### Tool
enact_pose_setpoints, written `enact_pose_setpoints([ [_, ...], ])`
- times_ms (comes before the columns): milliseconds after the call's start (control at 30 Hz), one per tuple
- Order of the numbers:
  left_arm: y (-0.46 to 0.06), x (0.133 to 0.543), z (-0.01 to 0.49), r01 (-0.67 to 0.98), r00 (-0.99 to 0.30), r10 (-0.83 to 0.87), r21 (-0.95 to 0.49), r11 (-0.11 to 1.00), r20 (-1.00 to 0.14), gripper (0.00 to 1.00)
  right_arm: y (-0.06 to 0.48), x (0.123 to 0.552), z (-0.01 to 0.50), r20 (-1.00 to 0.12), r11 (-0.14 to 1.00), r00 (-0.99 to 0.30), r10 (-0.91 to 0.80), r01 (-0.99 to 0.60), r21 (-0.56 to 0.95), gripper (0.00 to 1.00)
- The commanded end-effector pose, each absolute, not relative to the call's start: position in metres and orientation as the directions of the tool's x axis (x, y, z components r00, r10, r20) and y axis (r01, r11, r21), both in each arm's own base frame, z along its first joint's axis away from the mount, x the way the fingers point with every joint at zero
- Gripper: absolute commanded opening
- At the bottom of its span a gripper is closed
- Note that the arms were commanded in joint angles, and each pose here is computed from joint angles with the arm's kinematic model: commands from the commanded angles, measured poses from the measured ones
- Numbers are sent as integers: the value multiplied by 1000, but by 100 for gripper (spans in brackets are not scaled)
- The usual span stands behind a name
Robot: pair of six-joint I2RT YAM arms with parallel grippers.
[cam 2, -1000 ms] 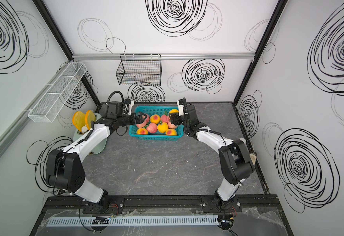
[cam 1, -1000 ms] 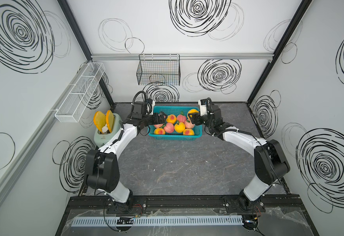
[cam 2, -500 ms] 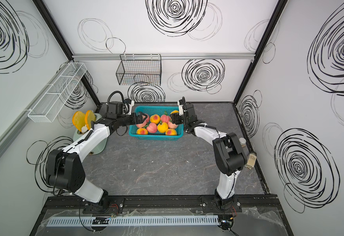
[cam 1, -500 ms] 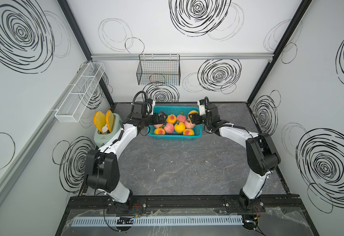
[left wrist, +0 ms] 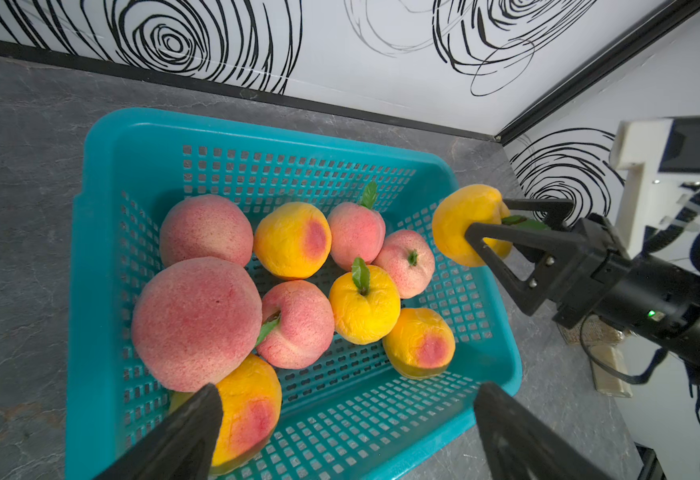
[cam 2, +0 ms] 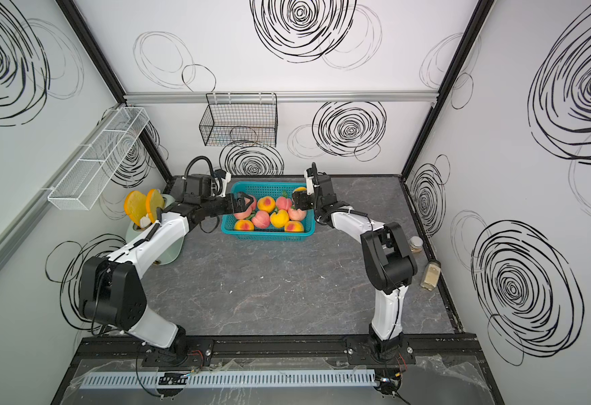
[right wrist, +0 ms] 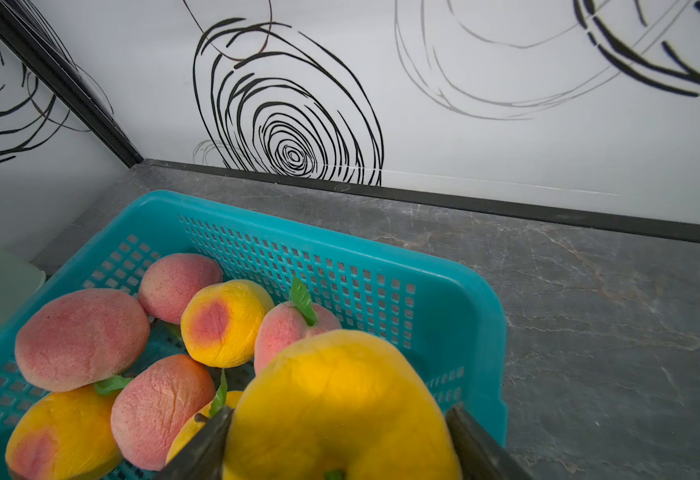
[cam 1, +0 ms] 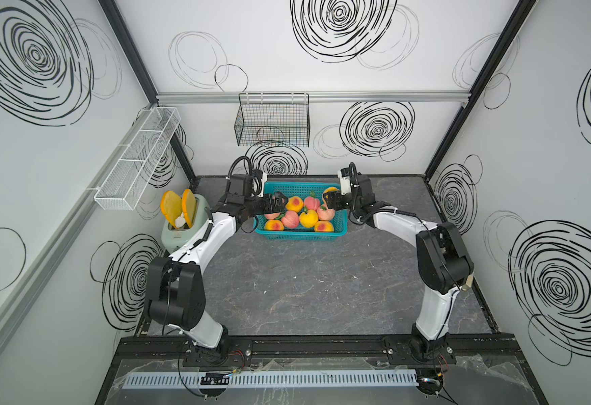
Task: Put the peaches into the basket
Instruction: Place the peach in the basket.
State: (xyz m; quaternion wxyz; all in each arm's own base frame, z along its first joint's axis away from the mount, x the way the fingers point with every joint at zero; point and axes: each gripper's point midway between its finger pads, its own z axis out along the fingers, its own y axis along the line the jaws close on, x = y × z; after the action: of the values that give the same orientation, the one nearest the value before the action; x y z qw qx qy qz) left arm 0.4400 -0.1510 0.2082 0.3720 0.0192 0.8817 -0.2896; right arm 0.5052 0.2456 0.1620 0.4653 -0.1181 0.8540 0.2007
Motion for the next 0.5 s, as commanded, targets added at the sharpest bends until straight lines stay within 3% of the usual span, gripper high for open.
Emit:
enact_pose_setpoints([
  [0, -156, 441, 226, 286, -691, -185, -500, 818, -698, 98, 244, 515, 163, -845, 894, -534, -27, -391, 219, 80],
  [467, -156, 442, 223, 283, -696, -185, -502, 817, -694, 98, 246, 536, 158, -839, 897, -543, -47, -392, 204, 85],
])
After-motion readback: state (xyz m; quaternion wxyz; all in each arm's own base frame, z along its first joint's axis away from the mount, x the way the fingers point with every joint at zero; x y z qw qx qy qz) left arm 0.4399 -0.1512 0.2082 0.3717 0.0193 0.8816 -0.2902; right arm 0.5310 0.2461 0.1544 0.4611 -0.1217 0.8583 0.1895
